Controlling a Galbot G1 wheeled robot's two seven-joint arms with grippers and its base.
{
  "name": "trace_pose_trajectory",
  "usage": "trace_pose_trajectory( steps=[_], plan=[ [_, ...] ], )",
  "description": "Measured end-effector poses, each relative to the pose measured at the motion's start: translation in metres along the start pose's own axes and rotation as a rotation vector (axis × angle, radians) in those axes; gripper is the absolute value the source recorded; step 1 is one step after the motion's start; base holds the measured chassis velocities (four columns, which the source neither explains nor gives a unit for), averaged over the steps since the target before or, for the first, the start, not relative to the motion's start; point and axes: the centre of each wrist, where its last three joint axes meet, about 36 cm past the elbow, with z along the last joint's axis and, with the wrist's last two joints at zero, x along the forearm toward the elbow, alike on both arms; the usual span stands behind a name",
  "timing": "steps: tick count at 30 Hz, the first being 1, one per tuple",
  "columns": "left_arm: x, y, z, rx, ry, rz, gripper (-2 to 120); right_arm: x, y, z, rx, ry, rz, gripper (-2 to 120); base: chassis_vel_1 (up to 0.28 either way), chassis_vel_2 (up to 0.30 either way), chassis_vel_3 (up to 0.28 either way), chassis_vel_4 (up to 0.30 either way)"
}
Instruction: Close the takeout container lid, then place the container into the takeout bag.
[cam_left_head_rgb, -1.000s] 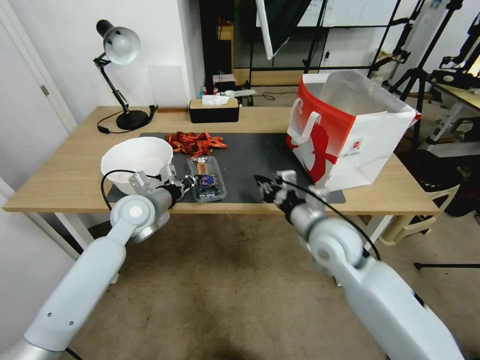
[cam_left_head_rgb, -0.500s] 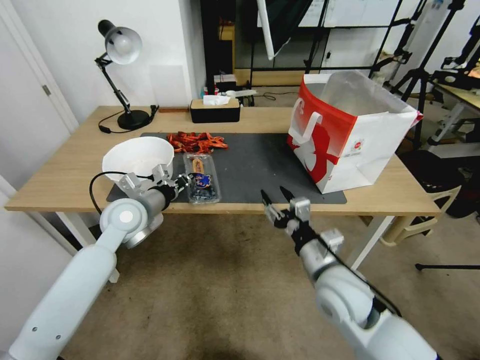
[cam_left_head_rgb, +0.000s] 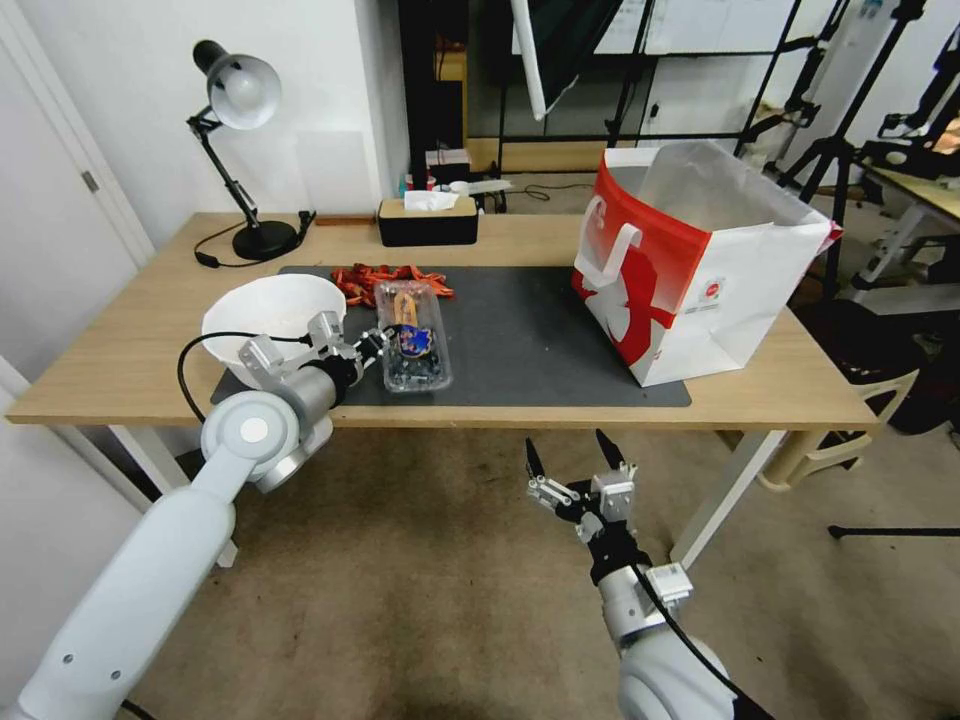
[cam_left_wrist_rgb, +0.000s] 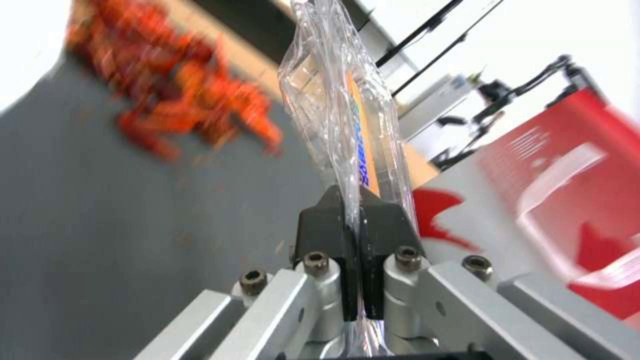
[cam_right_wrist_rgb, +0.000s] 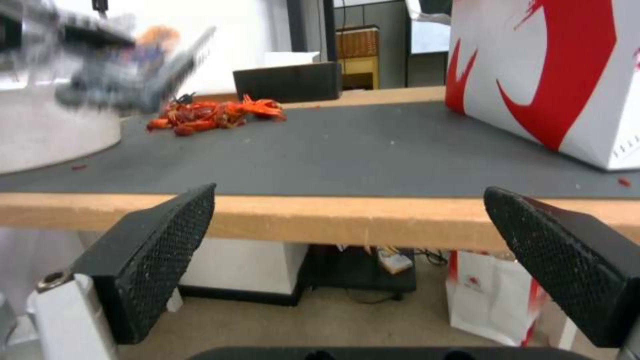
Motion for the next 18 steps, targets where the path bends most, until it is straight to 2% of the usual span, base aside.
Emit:
trace_pose_trajectory(
  steps=[5, 7, 8, 10, 11, 13, 14, 15, 16, 17, 18],
  plan=[
    [-0.010, -0.014, -0.017, -0.024, -0.051, 0.047, 0, 0.003, 0.001, 0.005, -0.004, 0.014, 0.004, 100, 0.000, 0.000, 0.000, 0.000],
    [-0.029, -0.035, -0.035, -0.062, -0.092, 0.106, 0, 0.004, 0.002, 0.007, -0.007, 0.019, 0.006, 100, 0.000, 0.000, 0.000, 0.000],
    [-0.029, -0.035, -0.035, -0.062, -0.092, 0.106, 0, 0.004, 0.002, 0.007, -0.007, 0.019, 0.006, 100, 0.000, 0.000, 0.000, 0.000],
    [-0.051, -0.054, -0.048, -0.095, -0.116, 0.150, 0, 0.004, 0.002, 0.007, -0.007, 0.019, 0.006, 100, 0.000, 0.000, 0.000, 0.000],
    [-0.051, -0.054, -0.048, -0.095, -0.116, 0.150, 0, 0.004, 0.002, 0.007, -0.007, 0.019, 0.006, 100, 0.000, 0.000, 0.000, 0.000],
    [-0.072, -0.079, -0.060, -0.129, -0.143, 0.196, 0, 0.004, 0.003, 0.006, -0.006, 0.018, 0.005, 100, 0.000, 0.000, 0.000, 0.000],
    [-0.072, -0.079, -0.060, -0.129, -0.143, 0.196, 0, 0.004, 0.003, 0.006, -0.006, 0.018, 0.005, 100, 0.000, 0.000, 0.000, 0.000],
    [-0.081, -0.090, -0.065, -0.145, -0.157, 0.215, 0, 0.004, 0.003, 0.005, -0.005, 0.017, 0.004, 100, 0.000, 0.000, 0.000, 0.000],
    [-0.094, -0.110, -0.072, -0.167, -0.180, 0.248, 0, 0.004, 0.004, 0.005, -0.002, 0.017, 0.003, 100, 0.000, 0.000, 0.000, 0.000],
    [-0.094, -0.110, -0.072, -0.167, -0.180, 0.248, 0, 0.004, 0.004, 0.005, -0.002, 0.017, 0.003, 100, 0.000, 0.000, 0.000, 0.000],
    [-0.106, -0.128, -0.074, -0.181, -0.198, 0.276, 0, 0.004, 0.005, 0.005, -0.003, 0.016, 0.003, 100, 0.000, 0.000, 0.000, 0.000]
  ],
)
